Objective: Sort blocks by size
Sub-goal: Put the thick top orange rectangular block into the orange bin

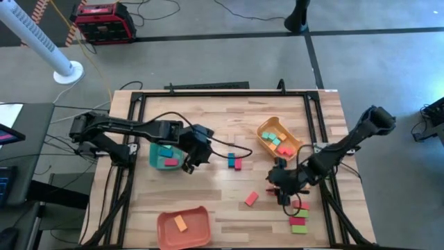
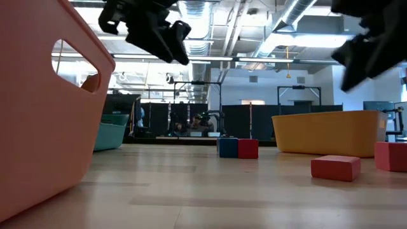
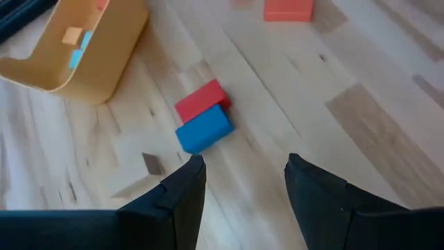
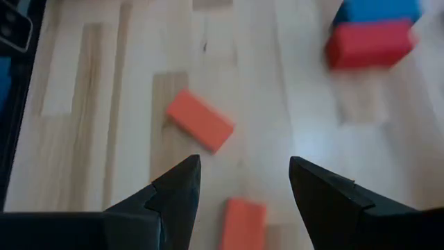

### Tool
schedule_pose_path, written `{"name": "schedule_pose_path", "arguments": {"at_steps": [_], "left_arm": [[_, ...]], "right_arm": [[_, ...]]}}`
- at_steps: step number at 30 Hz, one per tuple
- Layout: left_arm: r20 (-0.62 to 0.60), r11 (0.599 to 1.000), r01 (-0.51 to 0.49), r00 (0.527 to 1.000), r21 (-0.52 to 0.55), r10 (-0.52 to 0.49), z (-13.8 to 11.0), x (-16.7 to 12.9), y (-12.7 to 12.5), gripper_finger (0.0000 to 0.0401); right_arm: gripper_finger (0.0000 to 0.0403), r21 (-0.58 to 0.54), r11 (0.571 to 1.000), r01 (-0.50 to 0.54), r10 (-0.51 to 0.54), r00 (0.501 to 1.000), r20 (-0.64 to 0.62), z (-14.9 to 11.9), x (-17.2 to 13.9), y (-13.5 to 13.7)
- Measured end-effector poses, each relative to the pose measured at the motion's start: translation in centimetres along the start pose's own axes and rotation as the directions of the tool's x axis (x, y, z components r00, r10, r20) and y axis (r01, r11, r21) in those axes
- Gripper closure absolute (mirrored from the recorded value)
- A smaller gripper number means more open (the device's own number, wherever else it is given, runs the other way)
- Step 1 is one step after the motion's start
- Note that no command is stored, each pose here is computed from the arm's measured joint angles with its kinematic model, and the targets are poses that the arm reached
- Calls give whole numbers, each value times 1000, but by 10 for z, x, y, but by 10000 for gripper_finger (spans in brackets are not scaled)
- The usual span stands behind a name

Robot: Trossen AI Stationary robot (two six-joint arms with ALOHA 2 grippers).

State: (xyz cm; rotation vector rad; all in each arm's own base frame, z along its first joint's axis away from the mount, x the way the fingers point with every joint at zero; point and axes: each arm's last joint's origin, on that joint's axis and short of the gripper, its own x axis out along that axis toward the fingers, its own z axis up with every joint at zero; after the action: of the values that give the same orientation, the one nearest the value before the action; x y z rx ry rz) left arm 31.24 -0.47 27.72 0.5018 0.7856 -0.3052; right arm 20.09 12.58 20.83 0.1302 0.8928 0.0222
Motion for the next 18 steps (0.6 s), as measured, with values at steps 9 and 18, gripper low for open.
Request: {"name": "schedule_pose_path", "arguments": {"at_steps": [9,18], "left_arm": [[-38,999,47,998,-18,-47,-5,21,-5,213],[-61,995,97,993,-32,-99,-6,32,-13,213]], "right_arm": [[154,94,992,82,-65,983,-171,-27,13,12],[154,75,980,182,-153,944,-292,-45,39,16]]}}
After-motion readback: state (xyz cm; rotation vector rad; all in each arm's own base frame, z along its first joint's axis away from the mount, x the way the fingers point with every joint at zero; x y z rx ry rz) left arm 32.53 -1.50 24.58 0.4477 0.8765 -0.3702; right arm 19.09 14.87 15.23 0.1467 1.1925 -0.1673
